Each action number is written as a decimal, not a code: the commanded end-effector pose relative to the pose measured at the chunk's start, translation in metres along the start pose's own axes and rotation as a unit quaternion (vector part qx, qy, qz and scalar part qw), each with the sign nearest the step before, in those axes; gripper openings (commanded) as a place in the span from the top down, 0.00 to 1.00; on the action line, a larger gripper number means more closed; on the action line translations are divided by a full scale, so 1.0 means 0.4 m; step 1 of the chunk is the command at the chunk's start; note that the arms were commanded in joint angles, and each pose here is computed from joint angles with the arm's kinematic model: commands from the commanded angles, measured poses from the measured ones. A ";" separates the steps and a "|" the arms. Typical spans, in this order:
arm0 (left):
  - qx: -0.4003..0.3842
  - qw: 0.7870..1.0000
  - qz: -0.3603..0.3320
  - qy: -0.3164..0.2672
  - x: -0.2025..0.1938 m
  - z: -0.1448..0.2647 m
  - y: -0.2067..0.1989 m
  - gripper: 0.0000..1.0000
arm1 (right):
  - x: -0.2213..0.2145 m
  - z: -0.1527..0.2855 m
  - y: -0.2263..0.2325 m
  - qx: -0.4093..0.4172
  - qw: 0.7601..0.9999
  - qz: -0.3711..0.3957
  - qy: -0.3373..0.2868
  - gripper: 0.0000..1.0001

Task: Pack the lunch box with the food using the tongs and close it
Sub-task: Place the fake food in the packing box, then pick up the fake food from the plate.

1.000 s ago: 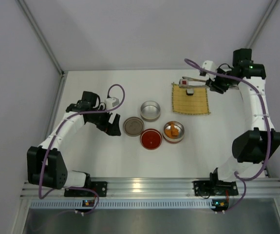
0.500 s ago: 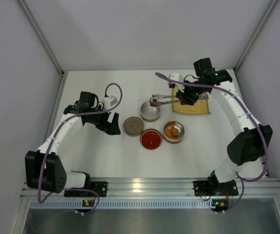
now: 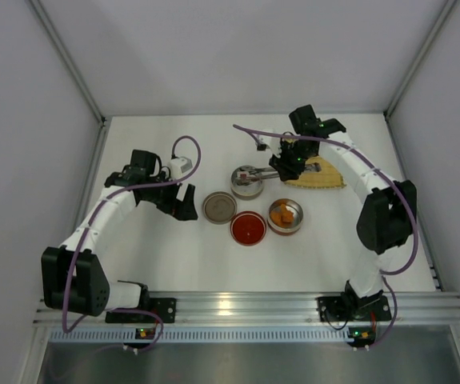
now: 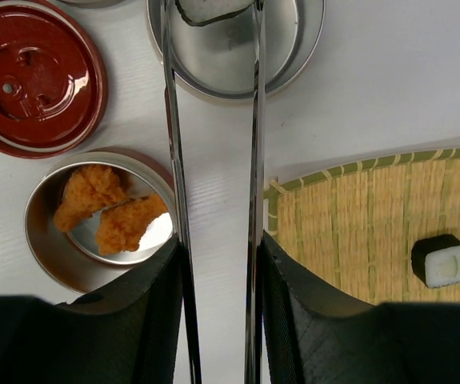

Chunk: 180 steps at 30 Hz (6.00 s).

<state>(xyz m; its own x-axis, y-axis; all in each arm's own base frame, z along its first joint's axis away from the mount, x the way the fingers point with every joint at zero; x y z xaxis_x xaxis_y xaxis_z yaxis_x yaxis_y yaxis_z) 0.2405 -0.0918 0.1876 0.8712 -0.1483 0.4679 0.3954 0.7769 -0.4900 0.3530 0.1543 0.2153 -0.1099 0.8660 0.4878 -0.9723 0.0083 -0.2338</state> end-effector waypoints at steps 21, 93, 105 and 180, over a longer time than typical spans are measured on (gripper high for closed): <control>-0.004 1.000 0.002 -0.016 0.026 -0.012 0.007 0.02 | 0.006 -0.100 -0.041 -0.008 1.000 -0.013 -0.017 1.00; 0.005 1.000 0.001 -0.009 0.020 -0.013 0.015 0.02 | 0.018 0.003 -0.094 -0.049 0.998 0.014 -0.026 0.53; 0.006 1.000 0.000 -0.007 0.018 -0.012 0.015 0.02 | 0.008 0.089 -0.101 -0.073 0.996 0.004 -0.045 0.54; -0.017 1.000 0.012 0.020 0.009 -0.055 0.032 0.02 | -0.448 0.142 -0.312 -0.095 0.985 0.032 0.143 0.75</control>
<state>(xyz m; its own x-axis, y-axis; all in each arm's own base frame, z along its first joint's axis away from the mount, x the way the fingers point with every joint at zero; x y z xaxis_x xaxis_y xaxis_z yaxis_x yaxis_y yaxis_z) 0.2498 -0.0937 0.1644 0.9069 -0.1526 0.3928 0.3534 0.7831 -0.5118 0.4763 -0.0405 0.1915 -0.0513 0.9781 0.2019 -0.9175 0.0336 -0.3962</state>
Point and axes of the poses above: each gripper's point midway between its finger pads, its own z axis back along the fingers, its own y axis along the line the jaws close on, x = y × z, the point moved 7 cm from there along z, back along the fingers, and after that the axes turned 15 degrees about z, right-handed, at the moved point
